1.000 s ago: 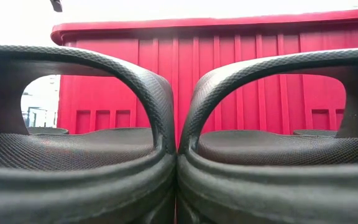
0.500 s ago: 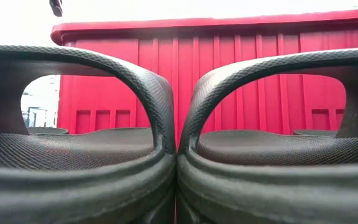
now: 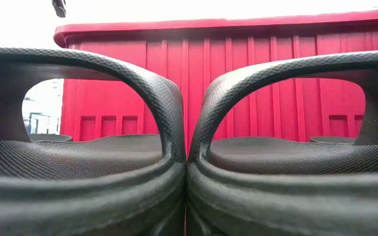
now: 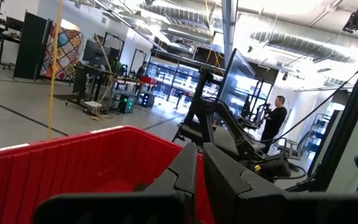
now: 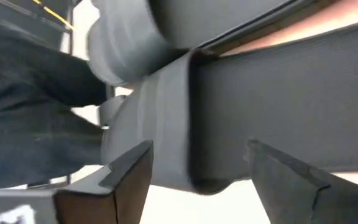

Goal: Pick and place slides into bin
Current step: Put the black slide into the bin

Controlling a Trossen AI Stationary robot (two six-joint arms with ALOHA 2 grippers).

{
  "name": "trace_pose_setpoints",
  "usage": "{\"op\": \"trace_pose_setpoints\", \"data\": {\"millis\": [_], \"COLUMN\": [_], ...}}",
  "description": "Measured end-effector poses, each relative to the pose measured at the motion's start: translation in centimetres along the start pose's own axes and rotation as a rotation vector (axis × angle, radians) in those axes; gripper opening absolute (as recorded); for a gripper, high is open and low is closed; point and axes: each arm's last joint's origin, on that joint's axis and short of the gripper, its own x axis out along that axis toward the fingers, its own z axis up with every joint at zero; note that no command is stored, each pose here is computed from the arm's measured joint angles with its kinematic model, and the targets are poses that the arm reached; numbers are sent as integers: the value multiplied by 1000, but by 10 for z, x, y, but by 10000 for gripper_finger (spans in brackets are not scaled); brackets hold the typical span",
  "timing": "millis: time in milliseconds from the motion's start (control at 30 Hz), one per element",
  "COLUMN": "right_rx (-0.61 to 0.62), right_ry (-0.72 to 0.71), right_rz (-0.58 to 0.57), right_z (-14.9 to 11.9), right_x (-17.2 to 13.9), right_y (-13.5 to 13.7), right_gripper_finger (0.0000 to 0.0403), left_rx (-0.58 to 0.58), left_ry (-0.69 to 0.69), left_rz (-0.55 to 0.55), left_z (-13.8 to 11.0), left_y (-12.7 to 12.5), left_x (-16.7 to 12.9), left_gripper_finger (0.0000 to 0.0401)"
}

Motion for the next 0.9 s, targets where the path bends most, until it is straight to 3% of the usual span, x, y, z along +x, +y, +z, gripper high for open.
{"op": "trace_pose_setpoints", "data": {"millis": [233, 500, 600, 767, 900], "right_rx": [-14, -11, 1, 2, 13], "right_ry": [-27, 10, -1, -15, 2], "right_rz": [105, 123, 142, 205, 277], "right_z": [-3, -8, -7, -2, 0], "right_x": [15, 31, 34, 32, 26], "right_y": [-3, -1, 1, 6, 12], "right_gripper_finger": [239, 191, 149, 24, 13], "left_rx": [0, 0, 2, 12, 6], "left_ry": [0, 1, 7, 30, 31], "left_rz": [1, 2, 4, 10, 10], "left_z": [0, 0, -1, -3, -3], "left_y": [0, 0, 0, 1, 1], "left_x": [0, 0, 0, 0, 0], "left_gripper_finger": [26, 26, 26, 26, 26]}}
